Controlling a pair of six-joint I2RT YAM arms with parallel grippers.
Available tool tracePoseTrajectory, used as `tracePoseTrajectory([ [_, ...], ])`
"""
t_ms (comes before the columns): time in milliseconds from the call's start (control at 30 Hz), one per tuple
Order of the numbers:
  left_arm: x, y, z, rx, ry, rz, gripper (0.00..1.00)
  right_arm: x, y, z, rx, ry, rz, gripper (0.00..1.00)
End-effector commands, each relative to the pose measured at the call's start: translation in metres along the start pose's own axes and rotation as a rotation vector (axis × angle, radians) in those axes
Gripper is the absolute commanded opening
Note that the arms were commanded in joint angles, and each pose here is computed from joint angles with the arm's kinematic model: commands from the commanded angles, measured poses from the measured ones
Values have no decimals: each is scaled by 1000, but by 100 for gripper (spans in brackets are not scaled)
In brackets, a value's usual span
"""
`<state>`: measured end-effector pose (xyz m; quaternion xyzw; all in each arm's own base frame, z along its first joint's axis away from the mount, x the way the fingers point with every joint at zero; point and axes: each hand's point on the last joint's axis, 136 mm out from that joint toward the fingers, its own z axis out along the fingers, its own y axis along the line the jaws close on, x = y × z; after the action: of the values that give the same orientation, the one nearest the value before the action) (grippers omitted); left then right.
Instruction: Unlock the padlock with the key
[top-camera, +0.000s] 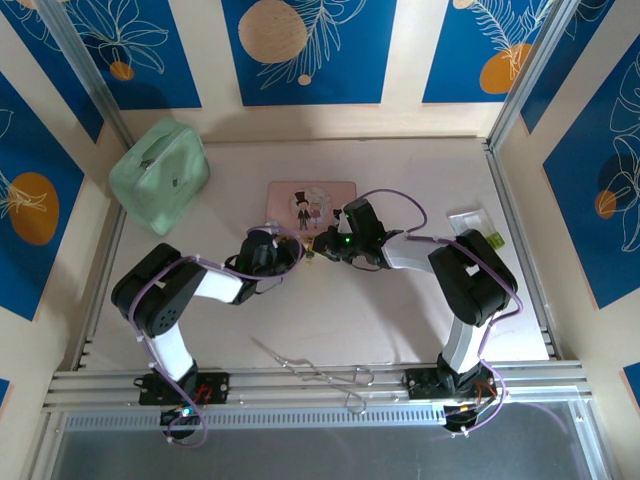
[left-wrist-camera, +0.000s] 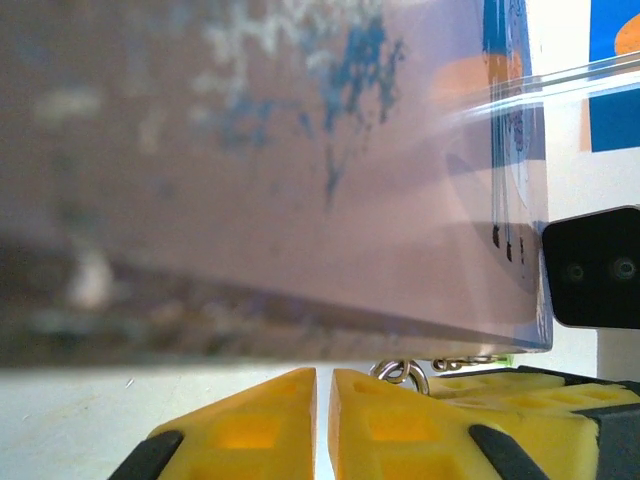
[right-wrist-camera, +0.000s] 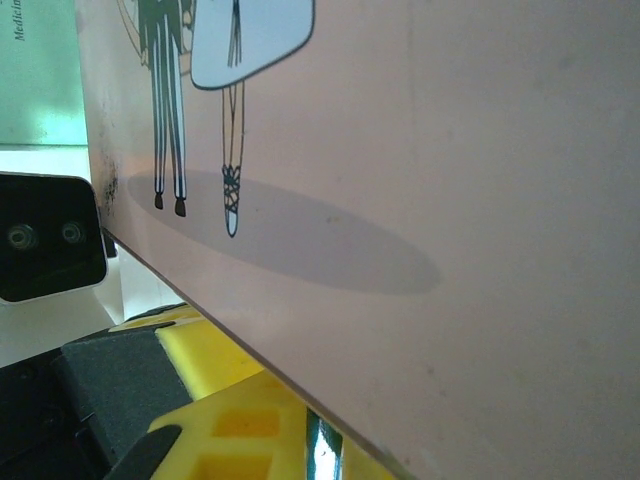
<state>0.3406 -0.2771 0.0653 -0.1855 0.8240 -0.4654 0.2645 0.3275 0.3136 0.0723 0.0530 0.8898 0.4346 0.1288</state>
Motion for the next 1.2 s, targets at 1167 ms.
tracePoseTrajectory([
  [1167,-2,-38,-48,36,27,103,51,44,-23,7,47,174,116,0],
])
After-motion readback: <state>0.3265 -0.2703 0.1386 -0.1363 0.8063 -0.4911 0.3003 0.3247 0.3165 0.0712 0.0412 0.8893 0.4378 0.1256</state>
